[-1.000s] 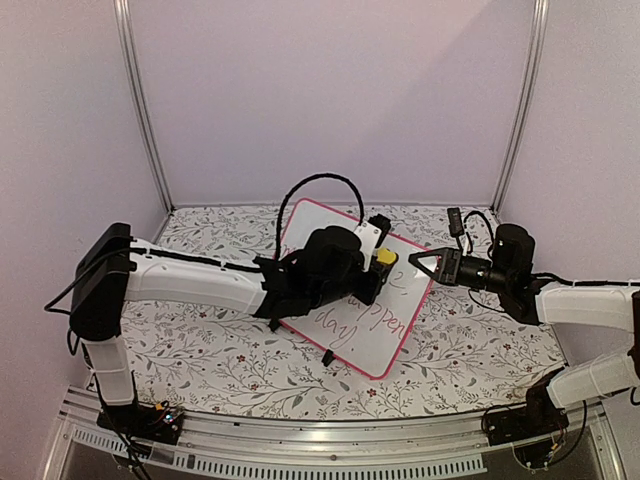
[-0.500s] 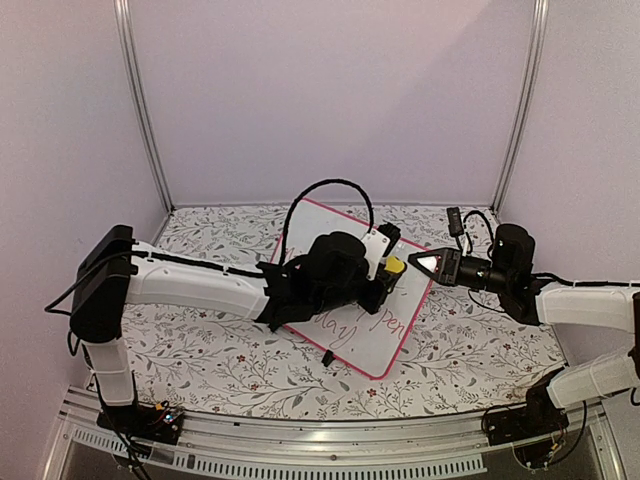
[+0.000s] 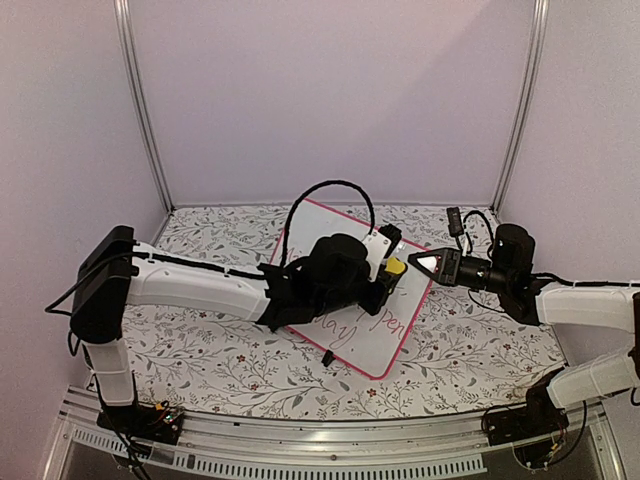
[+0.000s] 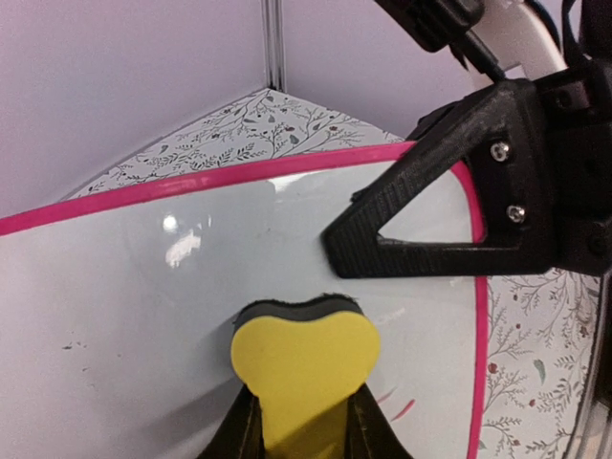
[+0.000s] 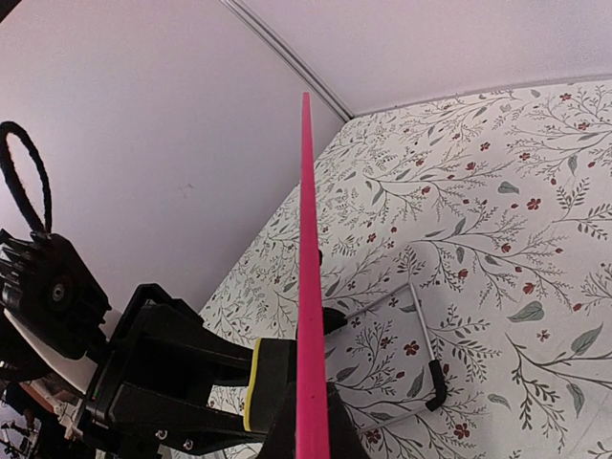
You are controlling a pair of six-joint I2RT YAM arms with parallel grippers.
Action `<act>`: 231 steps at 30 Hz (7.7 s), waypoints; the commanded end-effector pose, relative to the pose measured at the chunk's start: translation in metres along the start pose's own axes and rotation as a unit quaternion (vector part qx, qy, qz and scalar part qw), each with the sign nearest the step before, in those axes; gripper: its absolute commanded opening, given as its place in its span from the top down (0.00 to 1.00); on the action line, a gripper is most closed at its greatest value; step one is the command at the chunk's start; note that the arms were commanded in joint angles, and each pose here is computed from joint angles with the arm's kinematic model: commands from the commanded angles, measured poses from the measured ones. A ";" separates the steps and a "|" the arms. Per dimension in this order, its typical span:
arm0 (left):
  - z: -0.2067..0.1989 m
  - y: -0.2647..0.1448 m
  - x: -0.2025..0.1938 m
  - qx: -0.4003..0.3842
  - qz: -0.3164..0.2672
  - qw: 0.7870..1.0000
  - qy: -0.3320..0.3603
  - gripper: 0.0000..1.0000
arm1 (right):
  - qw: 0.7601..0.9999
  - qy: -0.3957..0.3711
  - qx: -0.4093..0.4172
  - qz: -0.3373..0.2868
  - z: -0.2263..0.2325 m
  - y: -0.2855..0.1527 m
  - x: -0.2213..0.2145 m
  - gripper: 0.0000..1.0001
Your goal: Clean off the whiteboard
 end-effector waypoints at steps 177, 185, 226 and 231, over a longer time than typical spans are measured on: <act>-0.005 -0.009 -0.092 0.096 0.235 0.967 0.004 1.00 | 0.992 -0.008 0.044 0.121 0.008 0.014 -0.041 1.00; -0.004 -0.018 -0.088 0.088 0.229 0.969 -0.002 1.00 | 0.991 -0.007 0.046 0.123 0.008 0.014 -0.041 1.00; 0.061 -0.035 -0.050 0.199 0.154 0.967 -0.047 1.00 | 0.990 -0.004 0.045 0.131 0.007 0.017 -0.045 1.00; 0.101 -0.055 -0.019 0.227 0.112 0.963 -0.087 1.00 | 0.990 -0.004 0.046 0.133 0.007 0.017 -0.045 1.00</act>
Point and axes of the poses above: each gripper's point midway between its finger pads, its own y axis out along the fingers, its own z axis along the line the jaws close on, x = y × z, the point moved 9 cm from there along -y, back along the fingers, and after that the axes turned 1 degree about y, right-handed, at the moved point
